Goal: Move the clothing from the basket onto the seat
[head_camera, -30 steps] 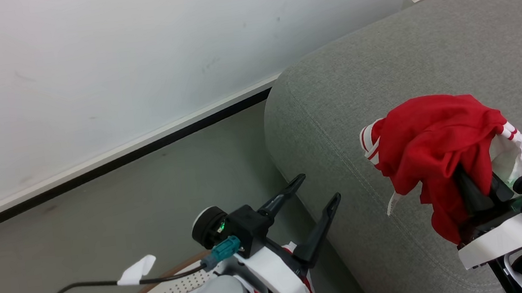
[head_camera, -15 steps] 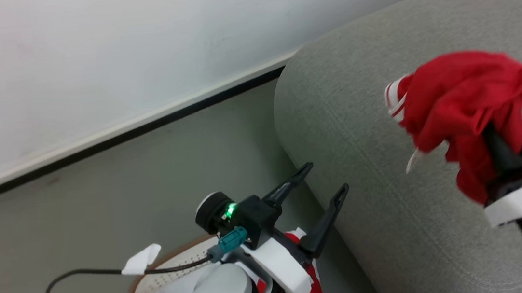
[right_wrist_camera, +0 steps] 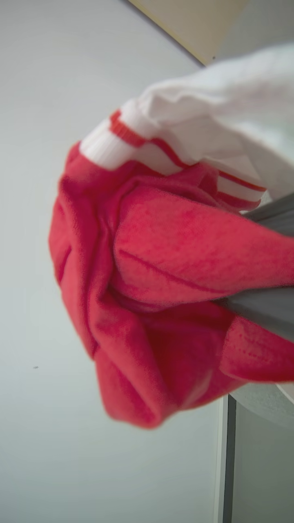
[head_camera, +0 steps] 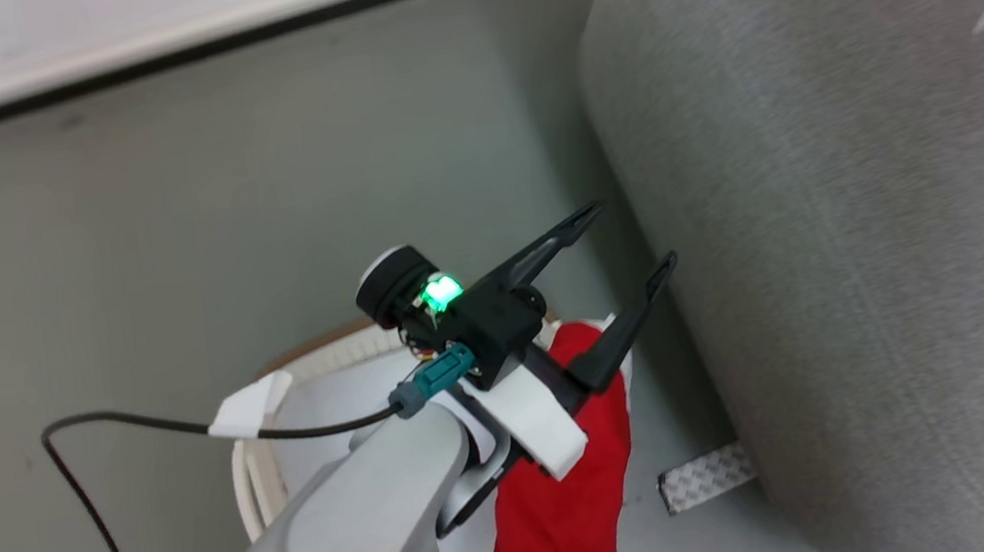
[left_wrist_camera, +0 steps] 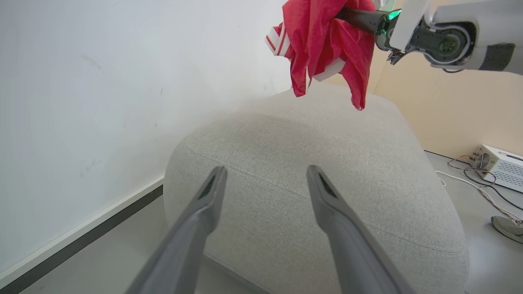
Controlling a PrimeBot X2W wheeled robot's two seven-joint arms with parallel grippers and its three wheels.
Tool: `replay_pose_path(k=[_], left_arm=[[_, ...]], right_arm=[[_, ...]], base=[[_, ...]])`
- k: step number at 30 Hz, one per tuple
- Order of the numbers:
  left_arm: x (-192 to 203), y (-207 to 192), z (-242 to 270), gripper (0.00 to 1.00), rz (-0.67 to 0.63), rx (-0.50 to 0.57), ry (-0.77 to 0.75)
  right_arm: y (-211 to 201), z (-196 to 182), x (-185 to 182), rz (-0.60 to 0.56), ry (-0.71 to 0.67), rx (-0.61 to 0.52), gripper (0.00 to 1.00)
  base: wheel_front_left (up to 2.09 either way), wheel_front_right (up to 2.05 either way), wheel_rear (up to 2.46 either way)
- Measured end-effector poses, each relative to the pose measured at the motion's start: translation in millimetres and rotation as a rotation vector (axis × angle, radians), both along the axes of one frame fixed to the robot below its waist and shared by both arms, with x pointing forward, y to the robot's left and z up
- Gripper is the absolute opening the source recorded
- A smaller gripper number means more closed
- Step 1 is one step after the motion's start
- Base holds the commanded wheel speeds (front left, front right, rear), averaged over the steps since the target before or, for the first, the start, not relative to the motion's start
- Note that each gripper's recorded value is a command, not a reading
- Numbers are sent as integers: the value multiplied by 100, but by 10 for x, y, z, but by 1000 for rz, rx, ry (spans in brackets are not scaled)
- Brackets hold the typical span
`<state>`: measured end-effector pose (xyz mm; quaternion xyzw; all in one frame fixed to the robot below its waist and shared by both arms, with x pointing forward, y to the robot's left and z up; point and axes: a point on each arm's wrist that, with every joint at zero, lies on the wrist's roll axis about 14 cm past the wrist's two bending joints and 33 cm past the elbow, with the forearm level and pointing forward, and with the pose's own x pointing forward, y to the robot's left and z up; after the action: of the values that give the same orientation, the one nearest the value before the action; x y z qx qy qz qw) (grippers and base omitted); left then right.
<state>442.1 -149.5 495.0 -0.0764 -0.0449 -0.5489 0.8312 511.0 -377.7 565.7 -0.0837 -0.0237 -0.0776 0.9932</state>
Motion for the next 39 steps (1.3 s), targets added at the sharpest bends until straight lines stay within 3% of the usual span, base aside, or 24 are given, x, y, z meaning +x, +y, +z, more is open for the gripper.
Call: replay_pose_path(k=[4,10,15,16,17,19,20,21,22,33,39], left_arm=[[192,90,-248,100,27,4,39],[395,327,-627,100,83,47,89],[498,507,-830,100,129,75,121],[510,537,-868,100,137,80,128],[519,558,-895,100,143,83,134],[535,591,-926,100,153,89,140],[541,597,-915,100,156,89,138],[546,598,-893,100,158,86,134],[546,596,-872,100,159,85,131],[400,672,-550,100,202,82,112],[298,836,-235,100,270,70,78]], right_arm=[[-193,-251,330,-33,80,-35,0],[-261,-873,696,-31,306,-110,0],[-264,-1605,684,-56,597,-108,0],[-244,-1758,642,-59,663,-100,4],[-234,-1852,623,-67,699,-83,11],[-247,-1953,587,-88,759,-61,42],[-220,-1971,581,-88,768,-42,58],[-203,-1966,574,-87,772,-36,86],[-201,-1946,563,-85,773,-42,100],[-61,-1659,197,-46,768,-31,100],[-2,-1109,39,-1,617,-35,100]], base=[[0,0,0],[0,0,0],[0,0,0],[0,0,0],[0,0,0],[0,0,0],[0,0,0],[0,0,0],[0,0,0],[0,0,0],[0,0,0]])
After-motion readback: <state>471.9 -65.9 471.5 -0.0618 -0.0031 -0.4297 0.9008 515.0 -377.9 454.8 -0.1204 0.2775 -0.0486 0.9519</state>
